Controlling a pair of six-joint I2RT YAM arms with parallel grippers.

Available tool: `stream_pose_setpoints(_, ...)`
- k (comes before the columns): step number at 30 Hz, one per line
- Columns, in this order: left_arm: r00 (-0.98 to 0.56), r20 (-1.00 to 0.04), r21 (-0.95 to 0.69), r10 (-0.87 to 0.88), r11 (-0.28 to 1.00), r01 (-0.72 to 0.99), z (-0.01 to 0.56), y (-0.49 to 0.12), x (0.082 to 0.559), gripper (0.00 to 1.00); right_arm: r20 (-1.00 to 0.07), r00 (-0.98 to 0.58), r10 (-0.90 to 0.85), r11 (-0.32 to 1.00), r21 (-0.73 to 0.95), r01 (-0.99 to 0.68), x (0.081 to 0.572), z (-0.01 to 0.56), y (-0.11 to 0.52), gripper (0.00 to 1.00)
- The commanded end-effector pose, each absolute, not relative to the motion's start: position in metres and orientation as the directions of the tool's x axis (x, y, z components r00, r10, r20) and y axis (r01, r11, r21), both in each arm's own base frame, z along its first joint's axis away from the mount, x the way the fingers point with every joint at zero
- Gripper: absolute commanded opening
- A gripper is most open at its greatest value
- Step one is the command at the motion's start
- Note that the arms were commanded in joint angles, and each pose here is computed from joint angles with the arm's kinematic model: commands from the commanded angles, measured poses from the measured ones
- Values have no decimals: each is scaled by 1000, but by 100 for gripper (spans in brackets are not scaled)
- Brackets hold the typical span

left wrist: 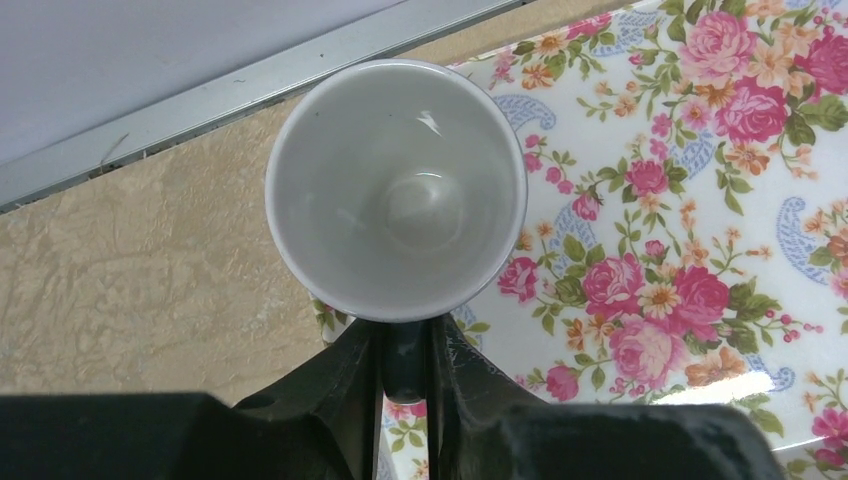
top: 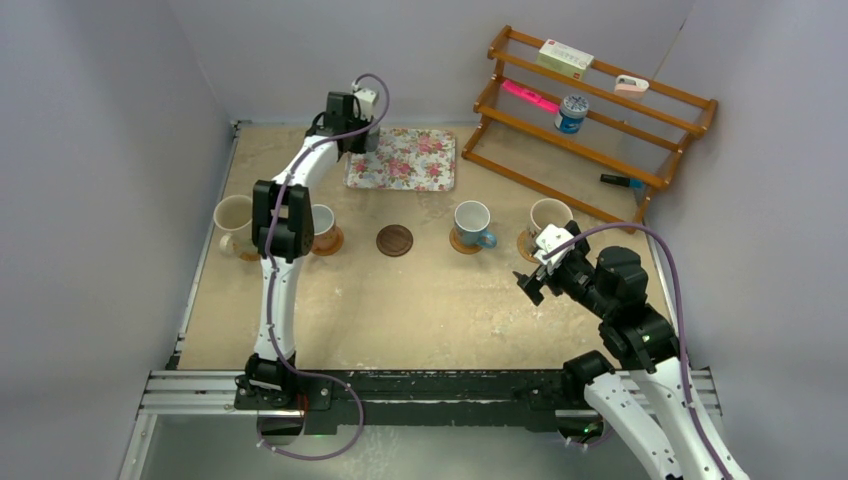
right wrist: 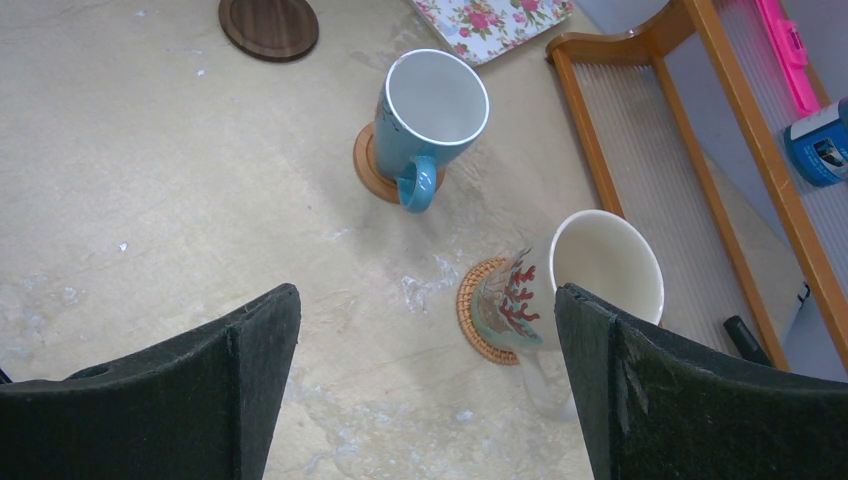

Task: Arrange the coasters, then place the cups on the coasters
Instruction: Pick up the cup from the tray.

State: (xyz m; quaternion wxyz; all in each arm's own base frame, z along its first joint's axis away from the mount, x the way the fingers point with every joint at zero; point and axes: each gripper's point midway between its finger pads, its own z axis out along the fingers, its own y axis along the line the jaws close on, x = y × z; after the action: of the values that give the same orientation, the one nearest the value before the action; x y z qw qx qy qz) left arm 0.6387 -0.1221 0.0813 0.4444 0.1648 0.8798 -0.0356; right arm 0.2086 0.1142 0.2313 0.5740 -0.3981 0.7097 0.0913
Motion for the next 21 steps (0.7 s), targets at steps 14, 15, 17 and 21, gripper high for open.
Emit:
stream_pose_setpoints(14, -413, -886, 14, 209, 904, 427, 156, -144, 638, 0, -888, 3, -460, 650, -339, -680, 206, 233, 116, 99)
stream_pose_setpoints(15, -399, -893, 14, 206, 901, 433, 163, -146, 637, 0, -887, 1, -462, 649, -339, -681, 206, 233, 117, 99)
stream_pose_setpoints(17, -378, -904, 13, 202, 894, 447, 176, -148, 634, 0, -887, 0, -462, 649, -338, -682, 206, 232, 117, 99)
stream_pose_setpoints(21, -350, -917, 1, 190, 880, 475, 193, -154, 627, 0, -887, 0, -462, 650, -338, -681, 206, 233, 117, 99)
